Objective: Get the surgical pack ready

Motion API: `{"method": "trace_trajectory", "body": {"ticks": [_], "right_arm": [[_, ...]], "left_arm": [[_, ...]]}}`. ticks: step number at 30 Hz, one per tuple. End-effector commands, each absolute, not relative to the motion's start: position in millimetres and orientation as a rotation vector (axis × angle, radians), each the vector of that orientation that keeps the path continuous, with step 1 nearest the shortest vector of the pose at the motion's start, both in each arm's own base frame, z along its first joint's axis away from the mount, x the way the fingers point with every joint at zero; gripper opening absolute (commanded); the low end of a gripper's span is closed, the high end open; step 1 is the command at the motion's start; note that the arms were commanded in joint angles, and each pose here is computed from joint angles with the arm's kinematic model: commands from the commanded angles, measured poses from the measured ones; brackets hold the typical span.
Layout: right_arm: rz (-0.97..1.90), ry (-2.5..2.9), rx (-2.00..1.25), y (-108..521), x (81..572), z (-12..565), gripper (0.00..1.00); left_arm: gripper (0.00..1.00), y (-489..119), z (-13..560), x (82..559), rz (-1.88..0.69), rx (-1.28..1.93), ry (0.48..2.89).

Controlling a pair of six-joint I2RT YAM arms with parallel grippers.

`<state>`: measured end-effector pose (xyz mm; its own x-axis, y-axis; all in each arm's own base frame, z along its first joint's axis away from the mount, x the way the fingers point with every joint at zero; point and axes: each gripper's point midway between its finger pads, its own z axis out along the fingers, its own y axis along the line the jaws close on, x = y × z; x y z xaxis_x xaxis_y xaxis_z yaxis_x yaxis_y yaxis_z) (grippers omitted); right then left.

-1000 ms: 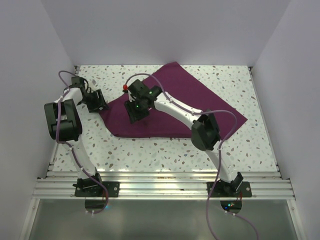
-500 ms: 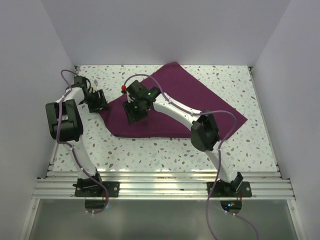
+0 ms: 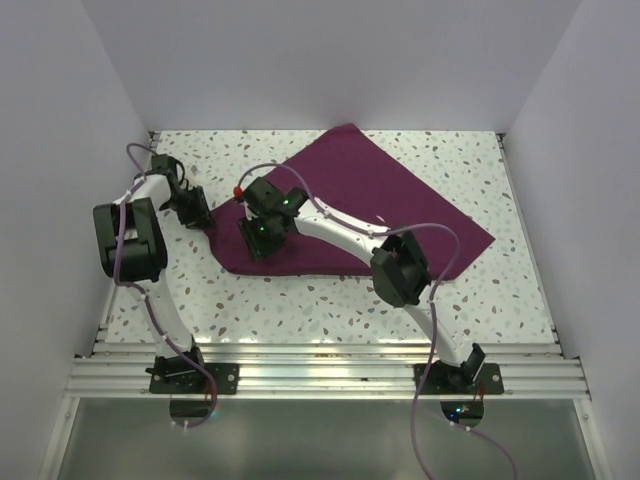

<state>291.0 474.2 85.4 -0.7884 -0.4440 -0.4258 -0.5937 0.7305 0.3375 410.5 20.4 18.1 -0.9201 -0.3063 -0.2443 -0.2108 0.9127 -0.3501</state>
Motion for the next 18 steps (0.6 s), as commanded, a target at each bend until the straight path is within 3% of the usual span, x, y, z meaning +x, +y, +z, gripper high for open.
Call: {"method": "trace_trajectory", "body": {"ticks": [1,12,18], "right_arm": [[0.696,2.621,-0.789,480.6,286.7,81.6,0.38],[0.510,2.658,-0.750,458.0,293.7,53.8,0.11],[0.489,2.623,-0.763,453.9,298.2,65.5,0.09]], "left_arm": [[0.30,11.2,-19.0,371.6,-0.467,-0.434,2.964],[0.14,0.7,-6.6,383.2,-0.578,-0.442,2.925],[0.12,2.4,-4.7,385.9,-0.569,-0.434,2.929]]}}
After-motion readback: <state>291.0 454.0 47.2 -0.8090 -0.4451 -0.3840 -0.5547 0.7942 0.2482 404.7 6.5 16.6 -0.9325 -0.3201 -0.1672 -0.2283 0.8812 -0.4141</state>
